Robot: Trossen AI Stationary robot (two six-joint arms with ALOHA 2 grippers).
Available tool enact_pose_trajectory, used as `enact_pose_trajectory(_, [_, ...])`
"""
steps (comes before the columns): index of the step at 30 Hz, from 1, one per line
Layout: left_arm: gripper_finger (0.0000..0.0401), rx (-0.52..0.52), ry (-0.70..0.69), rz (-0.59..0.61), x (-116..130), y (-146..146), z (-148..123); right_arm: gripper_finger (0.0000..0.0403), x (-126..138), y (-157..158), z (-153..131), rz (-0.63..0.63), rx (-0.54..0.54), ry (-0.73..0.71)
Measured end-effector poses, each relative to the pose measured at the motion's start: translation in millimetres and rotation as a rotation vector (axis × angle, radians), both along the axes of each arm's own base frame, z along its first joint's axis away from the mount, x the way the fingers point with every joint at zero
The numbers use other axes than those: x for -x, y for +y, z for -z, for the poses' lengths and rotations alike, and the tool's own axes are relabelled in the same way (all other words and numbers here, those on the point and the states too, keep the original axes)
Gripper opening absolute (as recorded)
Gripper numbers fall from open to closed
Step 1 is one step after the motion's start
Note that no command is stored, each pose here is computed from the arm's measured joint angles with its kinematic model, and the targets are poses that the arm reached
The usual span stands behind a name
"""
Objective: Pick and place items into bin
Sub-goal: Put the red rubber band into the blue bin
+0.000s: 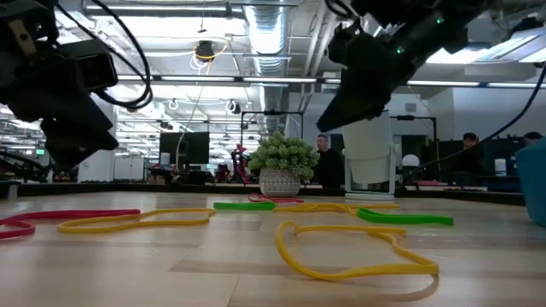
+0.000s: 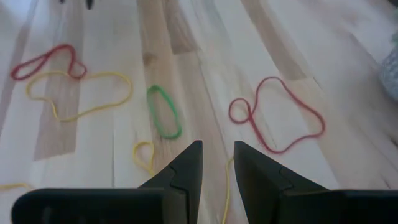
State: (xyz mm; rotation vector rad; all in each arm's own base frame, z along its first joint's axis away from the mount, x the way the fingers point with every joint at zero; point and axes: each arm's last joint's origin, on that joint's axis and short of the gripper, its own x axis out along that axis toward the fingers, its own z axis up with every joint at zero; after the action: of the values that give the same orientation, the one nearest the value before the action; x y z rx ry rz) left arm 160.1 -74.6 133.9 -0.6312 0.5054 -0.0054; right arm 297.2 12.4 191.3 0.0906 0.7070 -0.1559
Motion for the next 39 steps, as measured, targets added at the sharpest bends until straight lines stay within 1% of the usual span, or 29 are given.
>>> enact_pose_trajectory(4, [0.0114, -0.082, 0.088, 0.046, -22, -17, 3, 0.0087, -1, 0, 1, 0.001, 0.000, -0.002])
enact_pose_trajectory(8, [0.0114, -0.197, 0.250, 0.085, -44, -34, 13, 0.0087, 2, 0, -7, 0.000, 0.000, -0.033])
enact_pose_trajectory(10, [0.0114, -0.266, 0.363, 0.066, -53, -39, 20, 0.0087, 2, 0, -12, -0.007, 0.008, -0.053])
enact_pose_trajectory(12, [0.0114, -0.322, 0.432, 0.037, -63, -44, 24, 0.0087, 2, 0, -13, -0.015, 0.017, -0.062])
enact_pose_trajectory(14, [0.0114, -0.371, 0.459, 0.042, -72, -50, 26, 0.0087, 2, 0, -14, -0.015, 0.016, -0.073])
enact_pose_trajectory(16, [0.0114, -0.420, 0.454, 0.070, -81, -58, 25, 0.0087, 1, 1, -14, -0.018, 0.016, -0.077])
enact_pose_trajectory(18, [0.0114, -0.447, 0.468, 0.095, -85, -64, 21, 0.0087, 1, 1, -14, -0.020, 0.015, -0.072])
enact_pose_trajectory(20, [0.0114, -0.472, 0.501, 0.094, -86, -70, 16, 0.0087, 1, 1, -12, -0.020, 0.016, -0.063])
enact_pose_trajectory(23, [0.0114, -0.492, 0.576, 0.109, -81, -75, 9, 0.0087, 1, 1, -11, -0.020, 0.016, -0.062])
enact_pose_trajectory(25, [0.0114, -0.472, 0.603, 0.112, -79, -78, 8, 0.0087, 1, 1, -11, -0.020, 0.016, -0.060])
enact_pose_trajectory(27, [0.0114, -0.436, 0.618, 0.094, -78, -79, 9, 0.0087, 1, 2, -11, -0.020, 0.011, -0.062])
enact_pose_trajectory(30, [0.0114, -0.420, 0.626, 0.060, -76, -82, 11, 0.0087, 1, 4, -11, -0.024, 0.009, -0.062])
enact_pose_trajectory(34, [0.0112, -0.449, 0.632, 0.045, -73, -82, 15, 0.0087, 1, 6, -12, -0.032, 0.009, -0.065])
enact_pose_trajectory(36, [0.0104, -0.454, 0.642, 0.037, -73, -79, 20, 0.0087, 1, 8, -12, -0.038, 0.008, -0.066])
enact_pose_trajectory(39, [0.0074, -0.439, 0.649, 0.014, -72, -74, 24, 0.0087, 1, 13, -13, -0.039, -0.013, -0.080])
